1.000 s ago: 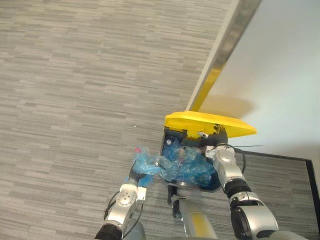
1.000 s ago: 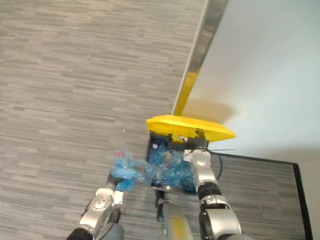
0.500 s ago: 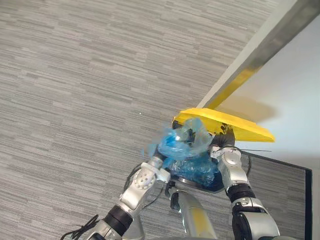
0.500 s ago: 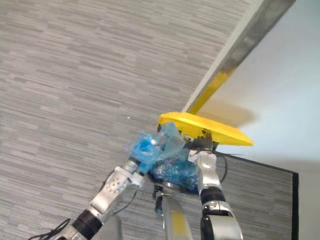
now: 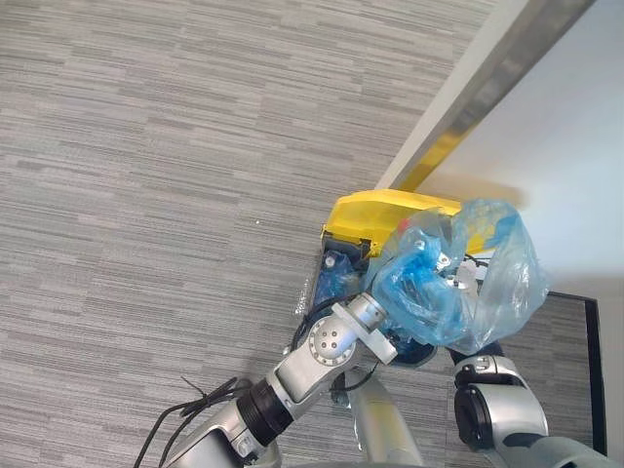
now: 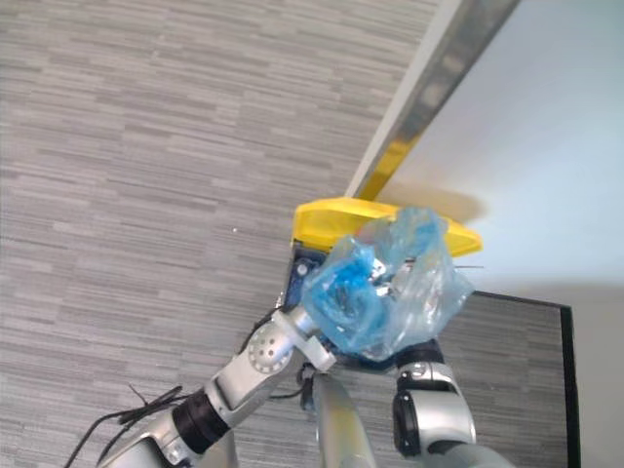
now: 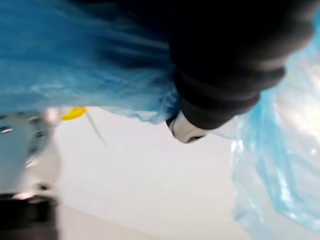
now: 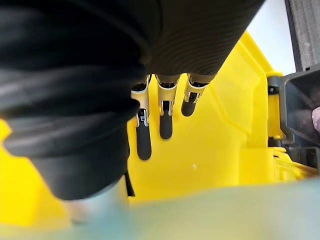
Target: Gather rubbish on tea table into small bin, then transfer packed bag to large trash can.
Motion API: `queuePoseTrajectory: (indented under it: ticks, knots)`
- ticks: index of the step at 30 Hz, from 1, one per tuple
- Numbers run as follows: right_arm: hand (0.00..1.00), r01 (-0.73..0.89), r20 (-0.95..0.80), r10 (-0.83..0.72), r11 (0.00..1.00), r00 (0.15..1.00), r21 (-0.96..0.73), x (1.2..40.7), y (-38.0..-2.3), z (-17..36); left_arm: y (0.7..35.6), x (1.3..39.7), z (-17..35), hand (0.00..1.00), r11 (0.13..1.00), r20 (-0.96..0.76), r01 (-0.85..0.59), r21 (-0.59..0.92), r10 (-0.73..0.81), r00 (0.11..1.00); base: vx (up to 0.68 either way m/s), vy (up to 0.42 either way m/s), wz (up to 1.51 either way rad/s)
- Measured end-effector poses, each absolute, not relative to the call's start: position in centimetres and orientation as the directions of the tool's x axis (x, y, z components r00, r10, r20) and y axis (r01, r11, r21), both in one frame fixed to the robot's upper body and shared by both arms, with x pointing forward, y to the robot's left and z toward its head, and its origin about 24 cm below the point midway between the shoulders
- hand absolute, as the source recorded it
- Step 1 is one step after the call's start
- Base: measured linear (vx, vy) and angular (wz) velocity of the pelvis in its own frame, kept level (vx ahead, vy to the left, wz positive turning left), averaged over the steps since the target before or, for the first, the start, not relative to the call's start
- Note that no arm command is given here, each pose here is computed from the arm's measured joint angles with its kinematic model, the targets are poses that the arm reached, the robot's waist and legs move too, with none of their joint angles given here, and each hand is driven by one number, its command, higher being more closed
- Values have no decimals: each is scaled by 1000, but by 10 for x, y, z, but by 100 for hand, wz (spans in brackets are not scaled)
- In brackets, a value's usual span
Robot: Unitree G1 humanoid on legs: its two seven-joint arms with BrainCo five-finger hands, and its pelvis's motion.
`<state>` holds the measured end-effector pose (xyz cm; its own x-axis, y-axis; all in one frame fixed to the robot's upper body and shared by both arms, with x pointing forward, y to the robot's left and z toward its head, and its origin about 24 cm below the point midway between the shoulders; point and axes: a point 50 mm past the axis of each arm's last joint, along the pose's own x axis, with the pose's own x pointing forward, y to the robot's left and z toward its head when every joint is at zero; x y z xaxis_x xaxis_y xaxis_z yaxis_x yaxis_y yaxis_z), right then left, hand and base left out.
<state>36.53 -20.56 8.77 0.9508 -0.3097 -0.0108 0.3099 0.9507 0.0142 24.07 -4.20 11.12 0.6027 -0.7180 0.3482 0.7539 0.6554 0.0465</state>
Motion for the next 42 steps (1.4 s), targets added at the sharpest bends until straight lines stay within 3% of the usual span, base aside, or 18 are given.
queuePoseTrajectory:
  ticks: [7, 16, 24, 25, 33, 42]
  knots:
    - [0, 300, 53, -303, 953, 952, 49, 377, -200, 114, -35, 277, 80, 100, 756, 159, 630, 178, -654, 739, 4, 19, -12]
    - [0, 291, 161, -301, 953, 940, 81, 381, -191, 145, -33, 321, 82, 100, 777, 63, 511, 369, -569, 820, 16, 32, 2]
    - [0, 204, 304, -207, 978, 930, 41, 374, -167, 171, -13, 347, 83, 100, 812, 1, 406, 420, -448, 894, 63, 57, -10]
    - [0, 182, 325, -182, 983, 928, 31, 373, -161, 174, -9, 351, 85, 0, 815, -1, 387, 431, -428, 904, 69, 95, -13]
    - [0, 71, 351, -51, 997, 935, -44, 372, -136, 174, -3, 358, 91, 0, 803, 17, 313, 507, -372, 928, 83, 86, -15]
    - [0, 57, 357, -31, 996, 934, -62, 373, -135, 176, -5, 359, 94, 0, 735, 37, 291, 612, -395, 918, 49, 58, 4]
